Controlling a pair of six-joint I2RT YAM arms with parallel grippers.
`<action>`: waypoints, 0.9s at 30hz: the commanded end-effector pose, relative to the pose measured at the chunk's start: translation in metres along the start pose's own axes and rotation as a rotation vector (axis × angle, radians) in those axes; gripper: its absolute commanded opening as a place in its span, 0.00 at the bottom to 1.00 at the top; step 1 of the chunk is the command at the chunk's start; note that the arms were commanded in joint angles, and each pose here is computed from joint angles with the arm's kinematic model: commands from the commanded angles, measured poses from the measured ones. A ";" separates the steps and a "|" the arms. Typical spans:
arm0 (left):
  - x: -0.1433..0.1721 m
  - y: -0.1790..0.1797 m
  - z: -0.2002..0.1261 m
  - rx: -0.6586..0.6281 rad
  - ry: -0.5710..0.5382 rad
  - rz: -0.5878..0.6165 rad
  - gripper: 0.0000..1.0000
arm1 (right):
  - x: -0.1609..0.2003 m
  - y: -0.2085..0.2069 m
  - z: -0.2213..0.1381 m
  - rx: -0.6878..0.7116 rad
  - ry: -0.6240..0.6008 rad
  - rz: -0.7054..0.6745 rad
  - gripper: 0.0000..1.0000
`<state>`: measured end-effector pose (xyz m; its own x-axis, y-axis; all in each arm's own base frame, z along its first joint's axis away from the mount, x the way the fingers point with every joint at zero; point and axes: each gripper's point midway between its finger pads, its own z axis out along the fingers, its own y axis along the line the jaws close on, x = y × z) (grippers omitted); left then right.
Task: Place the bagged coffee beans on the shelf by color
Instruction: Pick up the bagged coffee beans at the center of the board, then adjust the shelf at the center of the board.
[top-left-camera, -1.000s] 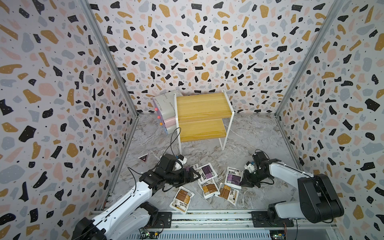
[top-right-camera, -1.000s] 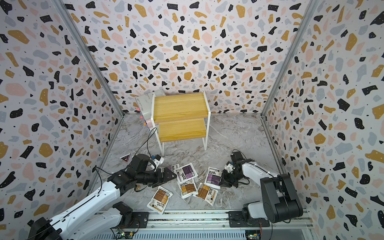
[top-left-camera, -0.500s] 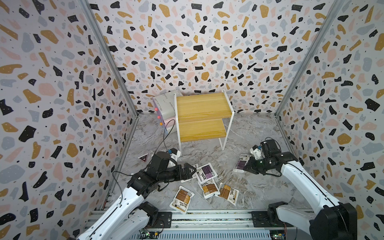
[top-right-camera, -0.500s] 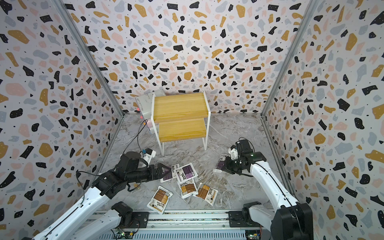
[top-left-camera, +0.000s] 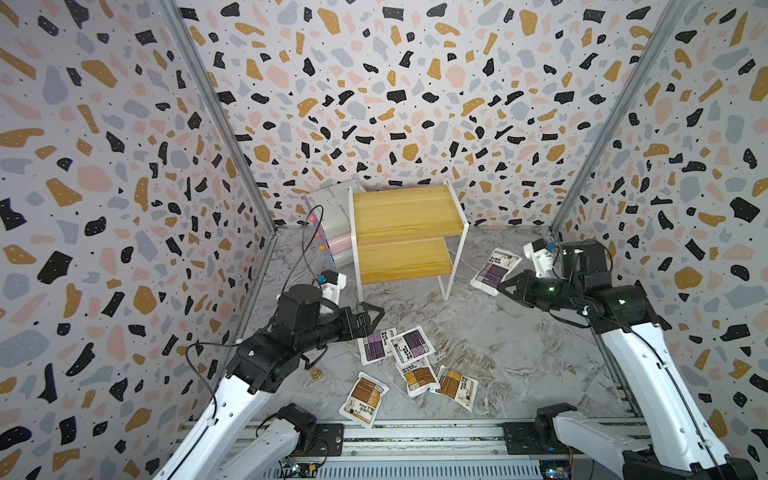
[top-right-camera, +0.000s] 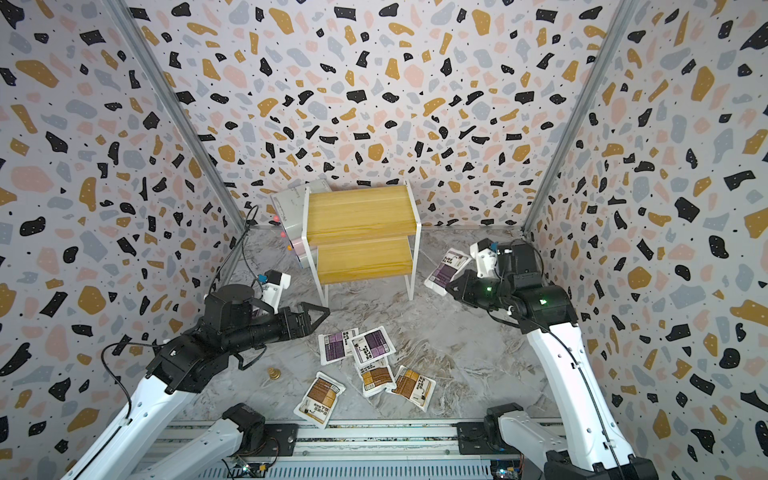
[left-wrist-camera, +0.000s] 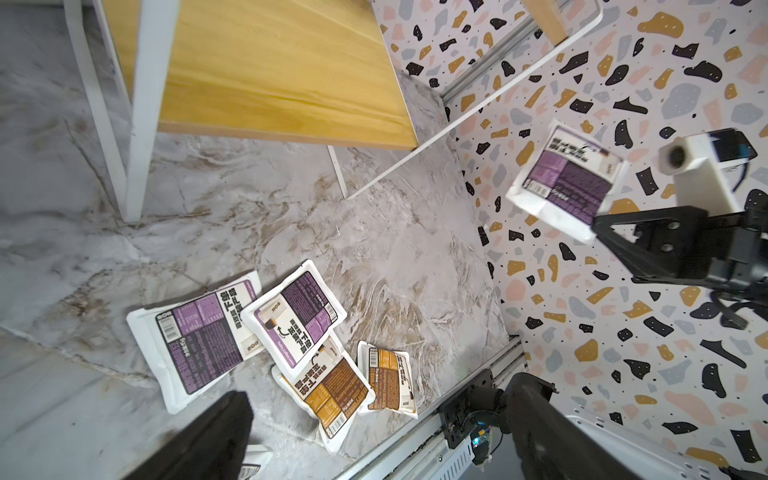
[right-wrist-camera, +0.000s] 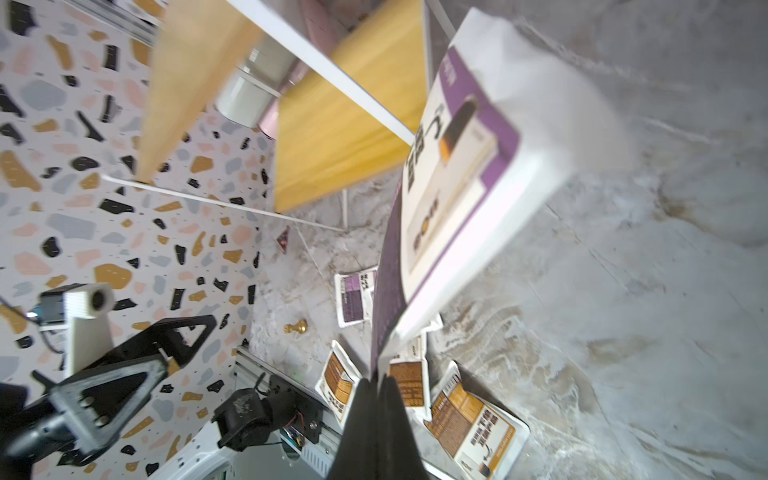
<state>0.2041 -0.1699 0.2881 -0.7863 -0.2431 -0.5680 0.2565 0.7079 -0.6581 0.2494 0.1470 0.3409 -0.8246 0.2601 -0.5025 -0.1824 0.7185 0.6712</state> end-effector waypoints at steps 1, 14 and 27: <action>-0.011 -0.003 -0.011 -0.025 -0.026 0.037 1.00 | -0.020 0.037 -0.016 -0.108 -0.045 -0.028 0.00; -0.038 -0.003 -0.018 -0.075 -0.050 0.052 1.00 | -0.086 0.132 -0.037 -0.430 -0.141 -0.138 0.00; -0.087 0.034 0.014 -0.347 -0.081 0.184 0.89 | -0.089 0.137 -0.035 -0.460 -0.132 -0.136 0.00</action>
<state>0.2729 -0.1407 0.3001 -0.7467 -0.1782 -0.6409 0.1590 0.8877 -0.4320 0.2914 0.1987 0.4789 -0.7367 0.2890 -0.6114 -0.4687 0.4336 0.7697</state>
